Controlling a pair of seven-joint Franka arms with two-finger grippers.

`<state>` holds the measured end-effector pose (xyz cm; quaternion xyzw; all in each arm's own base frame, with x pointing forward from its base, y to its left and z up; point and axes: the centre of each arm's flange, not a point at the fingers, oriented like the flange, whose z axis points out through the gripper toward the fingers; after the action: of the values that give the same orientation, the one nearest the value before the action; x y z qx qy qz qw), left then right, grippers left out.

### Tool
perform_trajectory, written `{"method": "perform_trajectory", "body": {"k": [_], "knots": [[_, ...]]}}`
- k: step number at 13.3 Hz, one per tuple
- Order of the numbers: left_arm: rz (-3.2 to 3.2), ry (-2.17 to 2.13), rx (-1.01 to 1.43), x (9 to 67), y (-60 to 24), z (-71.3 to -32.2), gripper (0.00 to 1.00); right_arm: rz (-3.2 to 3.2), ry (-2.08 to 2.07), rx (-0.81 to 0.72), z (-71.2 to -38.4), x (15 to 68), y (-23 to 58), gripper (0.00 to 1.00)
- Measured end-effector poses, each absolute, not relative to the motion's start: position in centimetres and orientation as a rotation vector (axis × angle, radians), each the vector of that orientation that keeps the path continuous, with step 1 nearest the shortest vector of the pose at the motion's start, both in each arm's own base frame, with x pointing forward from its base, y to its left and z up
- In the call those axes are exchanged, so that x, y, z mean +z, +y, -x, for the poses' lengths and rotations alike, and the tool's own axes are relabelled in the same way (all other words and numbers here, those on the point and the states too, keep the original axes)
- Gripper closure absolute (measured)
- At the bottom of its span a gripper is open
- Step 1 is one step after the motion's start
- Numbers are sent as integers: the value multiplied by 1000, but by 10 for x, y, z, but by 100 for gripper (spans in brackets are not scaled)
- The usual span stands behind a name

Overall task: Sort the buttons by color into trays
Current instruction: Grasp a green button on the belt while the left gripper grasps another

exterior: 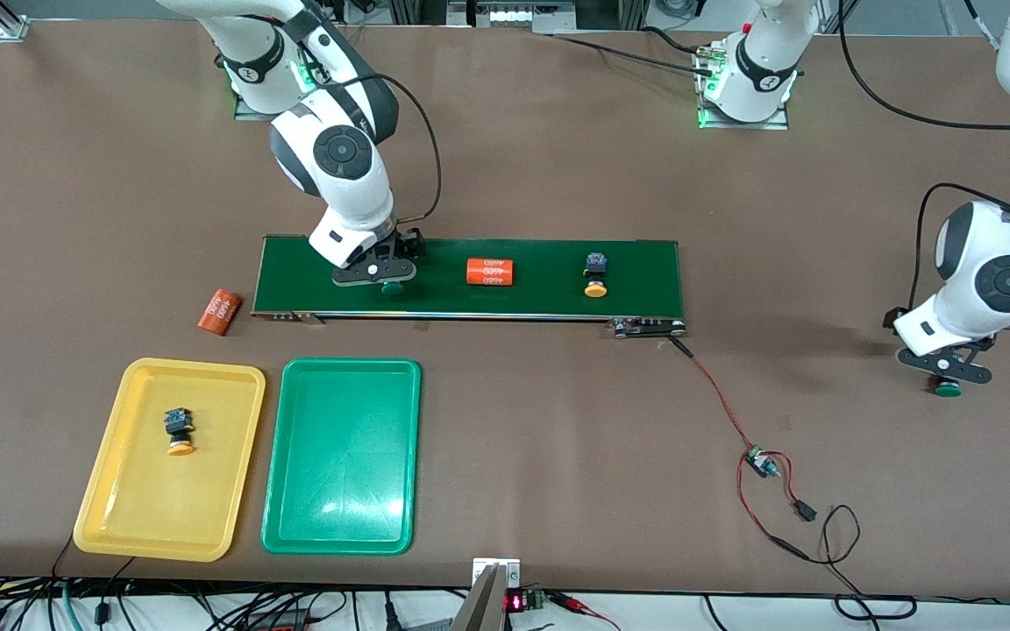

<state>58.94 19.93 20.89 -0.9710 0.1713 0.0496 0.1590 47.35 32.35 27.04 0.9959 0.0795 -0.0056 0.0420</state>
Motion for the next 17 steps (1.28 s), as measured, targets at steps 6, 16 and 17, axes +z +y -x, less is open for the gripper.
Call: {"method": "perform_trajectory", "body": {"k": [6, 16, 17], "knots": [[2843, 425, 60, 200, 241, -593, 0, -3019, 264, -72, -473, 246, 313, 16], [2936, 510, 17, 185, 276, -603, 0, -3023, 156, 27, -521, 300, 292, 67], [2944, 512, 18, 182, 277, -602, 2, -3028, 156, 70, -534, 323, 295, 67]]}}
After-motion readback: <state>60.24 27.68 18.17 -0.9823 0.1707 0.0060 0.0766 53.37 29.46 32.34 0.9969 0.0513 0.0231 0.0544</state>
